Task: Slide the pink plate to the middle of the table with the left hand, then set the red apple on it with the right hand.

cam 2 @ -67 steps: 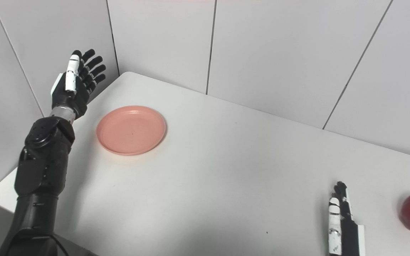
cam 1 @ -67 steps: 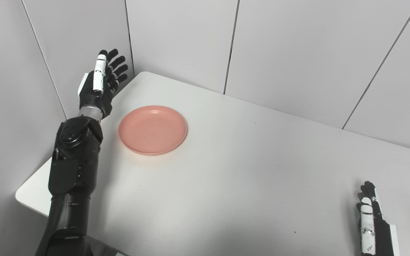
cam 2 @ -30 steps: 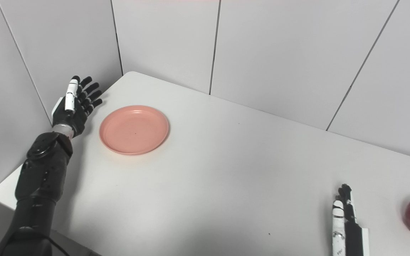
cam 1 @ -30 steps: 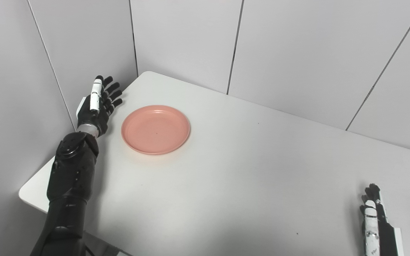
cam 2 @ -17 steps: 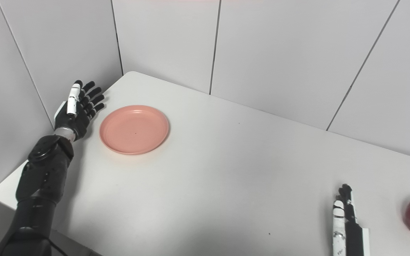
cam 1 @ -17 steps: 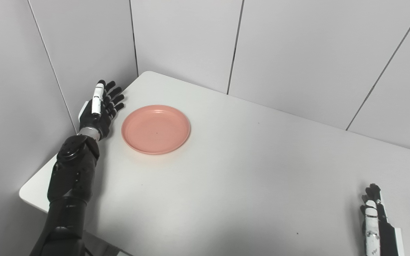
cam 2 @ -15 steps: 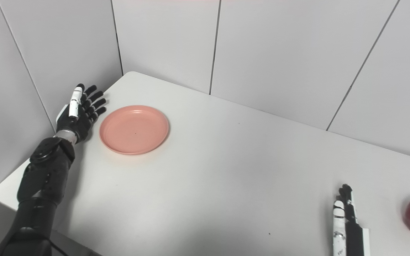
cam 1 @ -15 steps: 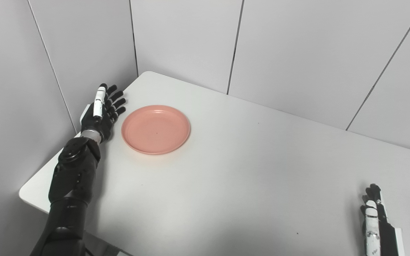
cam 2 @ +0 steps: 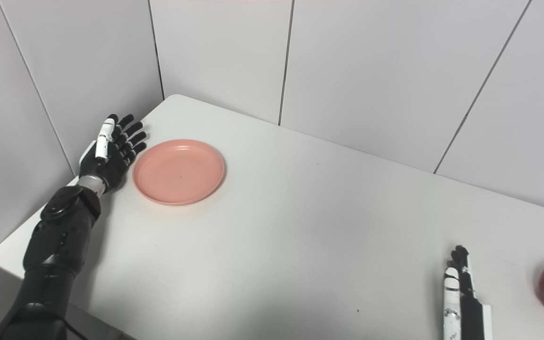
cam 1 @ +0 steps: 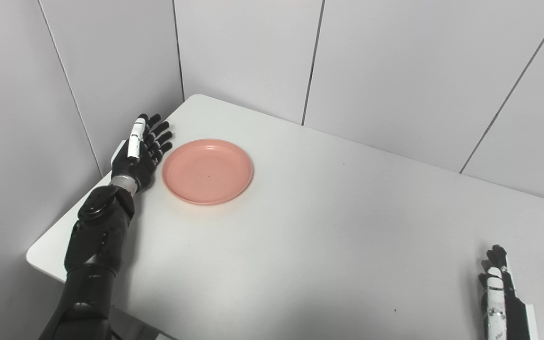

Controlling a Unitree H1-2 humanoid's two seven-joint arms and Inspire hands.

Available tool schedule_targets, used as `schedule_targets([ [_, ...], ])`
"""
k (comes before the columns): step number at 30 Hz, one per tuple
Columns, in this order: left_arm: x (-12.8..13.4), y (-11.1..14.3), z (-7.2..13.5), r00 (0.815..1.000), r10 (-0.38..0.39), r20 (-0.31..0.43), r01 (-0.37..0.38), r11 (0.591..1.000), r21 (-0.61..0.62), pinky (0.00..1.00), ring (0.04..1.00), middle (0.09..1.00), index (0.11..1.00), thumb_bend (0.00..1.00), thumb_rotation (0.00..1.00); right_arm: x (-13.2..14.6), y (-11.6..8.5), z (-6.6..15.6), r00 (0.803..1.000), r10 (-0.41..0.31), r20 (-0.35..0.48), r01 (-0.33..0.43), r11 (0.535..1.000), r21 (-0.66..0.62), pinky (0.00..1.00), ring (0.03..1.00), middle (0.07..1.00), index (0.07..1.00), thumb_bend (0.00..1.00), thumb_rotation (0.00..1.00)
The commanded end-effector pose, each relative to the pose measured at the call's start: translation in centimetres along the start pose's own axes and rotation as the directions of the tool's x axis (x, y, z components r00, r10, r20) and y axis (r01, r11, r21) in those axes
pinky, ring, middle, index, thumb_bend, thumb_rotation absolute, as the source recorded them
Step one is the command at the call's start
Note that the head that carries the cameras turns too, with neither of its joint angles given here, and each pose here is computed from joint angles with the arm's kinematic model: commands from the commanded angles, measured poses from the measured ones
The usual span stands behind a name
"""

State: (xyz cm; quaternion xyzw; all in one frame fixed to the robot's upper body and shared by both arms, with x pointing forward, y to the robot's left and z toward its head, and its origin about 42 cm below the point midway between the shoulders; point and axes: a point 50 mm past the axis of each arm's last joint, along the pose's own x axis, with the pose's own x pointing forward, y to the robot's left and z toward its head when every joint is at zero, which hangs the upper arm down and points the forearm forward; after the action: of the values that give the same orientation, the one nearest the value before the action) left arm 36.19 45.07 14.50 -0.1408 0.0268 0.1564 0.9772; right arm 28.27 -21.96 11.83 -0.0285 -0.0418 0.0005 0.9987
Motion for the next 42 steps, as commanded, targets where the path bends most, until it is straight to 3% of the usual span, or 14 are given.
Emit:
schedule_targets([
  [1, 0.5, -0.2, 0.9, 1.0, -0.012, 0.02, 0.011, 1.0, 0.021, 0.91, 0.896, 0.897, 0.891, 0.41, 1.0, 0.5, -0.1, 1.2, 0.998, 0.009, 0.06, -0.008, 1.0, -0.009, 1.0, 0.983, 0.975, 0.968, 0.07, 1.0],
  [4, 0.7, -0.2, 0.5, 1.0, -0.024, 0.009, 0.024, 0.999, 0.029, 0.91, 0.906, 0.904, 0.896, 0.36, 1.0, 0.5, -0.1, 1.2, 0.998, 0.006, 0.057, -0.005, 1.0, -0.003, 1.0, 0.977, 0.972, 0.967, 0.07, 1.0],
  [9, 0.8, -0.3, -0.1, 0.999, -0.045, 0.001, 0.045, 0.999, 0.024, 0.91, 0.901, 0.897, 0.878, 0.41, 1.0, 0.5, -0.1, 1.2, 0.998, 0.007, 0.059, -0.008, 1.0, 0.001, 1.0, 0.982, 0.976, 0.974, 0.06, 1.0],
  [26, 0.7, -1.6, -1.3, 0.997, -0.08, -0.008, 0.08, 0.997, 0.002, 0.87, 0.87, 0.876, 0.869, 0.37, 1.0, 0.4, 0.0, 1.4, 0.999, 0.001, 0.05, 0.0, 1.0, -0.01, 1.0, 0.972, 0.971, 0.969, 0.07, 1.0],
  [42, 0.3, -3.5, -2.0, 0.995, -0.1, -0.023, 0.099, 0.994, -0.047, 0.88, 0.889, 0.9, 0.89, 0.37, 1.0, 0.4, 0.0, 1.0, 0.998, 0.004, 0.059, -0.004, 1.0, -0.007, 1.0, 0.979, 0.975, 0.969, 0.1, 1.0],
])
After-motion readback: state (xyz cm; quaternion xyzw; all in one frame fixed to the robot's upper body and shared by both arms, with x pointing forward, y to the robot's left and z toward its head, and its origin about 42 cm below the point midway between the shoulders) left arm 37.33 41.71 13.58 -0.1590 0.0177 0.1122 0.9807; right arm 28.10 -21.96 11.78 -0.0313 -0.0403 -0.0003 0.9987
